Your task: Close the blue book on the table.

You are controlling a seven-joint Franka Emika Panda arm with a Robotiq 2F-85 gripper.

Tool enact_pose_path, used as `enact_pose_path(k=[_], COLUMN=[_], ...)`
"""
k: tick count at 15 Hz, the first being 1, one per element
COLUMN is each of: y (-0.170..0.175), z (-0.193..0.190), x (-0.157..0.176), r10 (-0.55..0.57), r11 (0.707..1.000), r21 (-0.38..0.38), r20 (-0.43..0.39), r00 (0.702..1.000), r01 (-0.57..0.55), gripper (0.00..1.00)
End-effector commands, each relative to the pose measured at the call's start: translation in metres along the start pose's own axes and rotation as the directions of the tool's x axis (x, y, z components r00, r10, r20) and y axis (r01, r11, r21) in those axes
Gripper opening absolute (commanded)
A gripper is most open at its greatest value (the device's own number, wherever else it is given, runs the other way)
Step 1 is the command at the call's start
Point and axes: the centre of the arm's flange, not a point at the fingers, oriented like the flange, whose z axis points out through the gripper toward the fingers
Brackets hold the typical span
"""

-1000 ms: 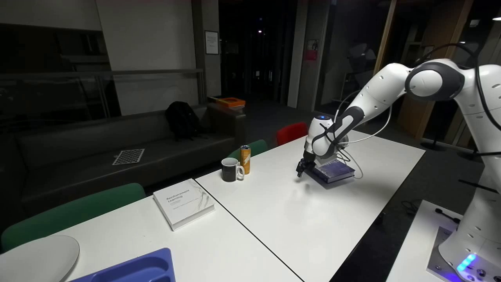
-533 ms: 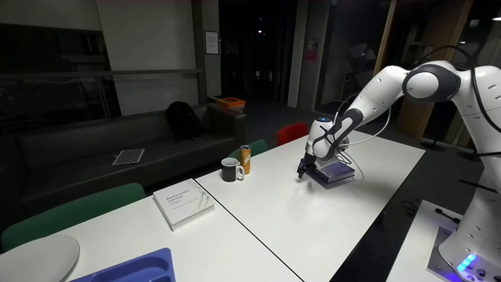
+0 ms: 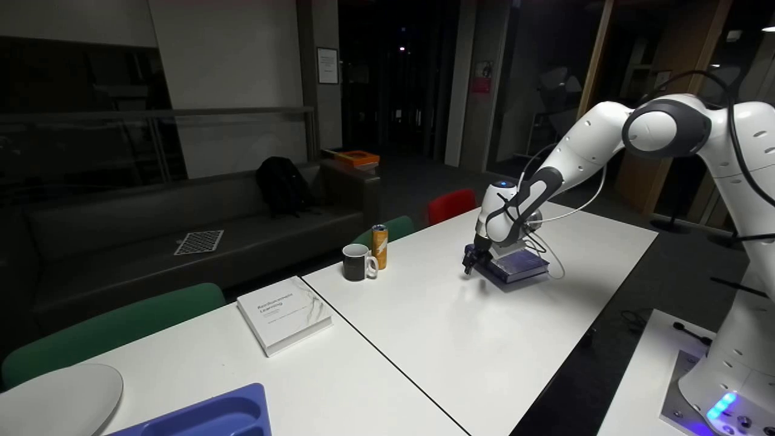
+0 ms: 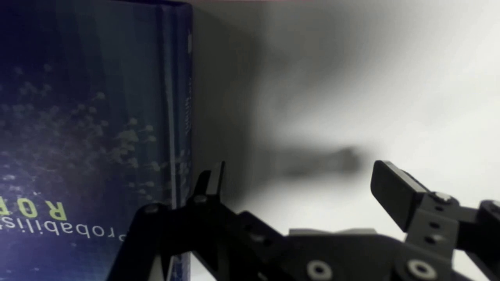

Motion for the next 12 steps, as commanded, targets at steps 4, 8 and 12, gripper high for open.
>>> enact_pose_path(k=[4,8,12], y=[0.013,0.017,0.016], z=[0.003,0.007,0.012], x=[0.002,-0.002,-0.008], r10=[0.047,0.063,0.072], r11=[0.999,0.998,0.997], r21=[0.022,0.026,0.025], r20=[-0.010,0.001,0.011], r00=[0.999,0.998,0.997], r01=[-0.047,-0.063,-0.072], gripper=[1.00,1.00,1.00])
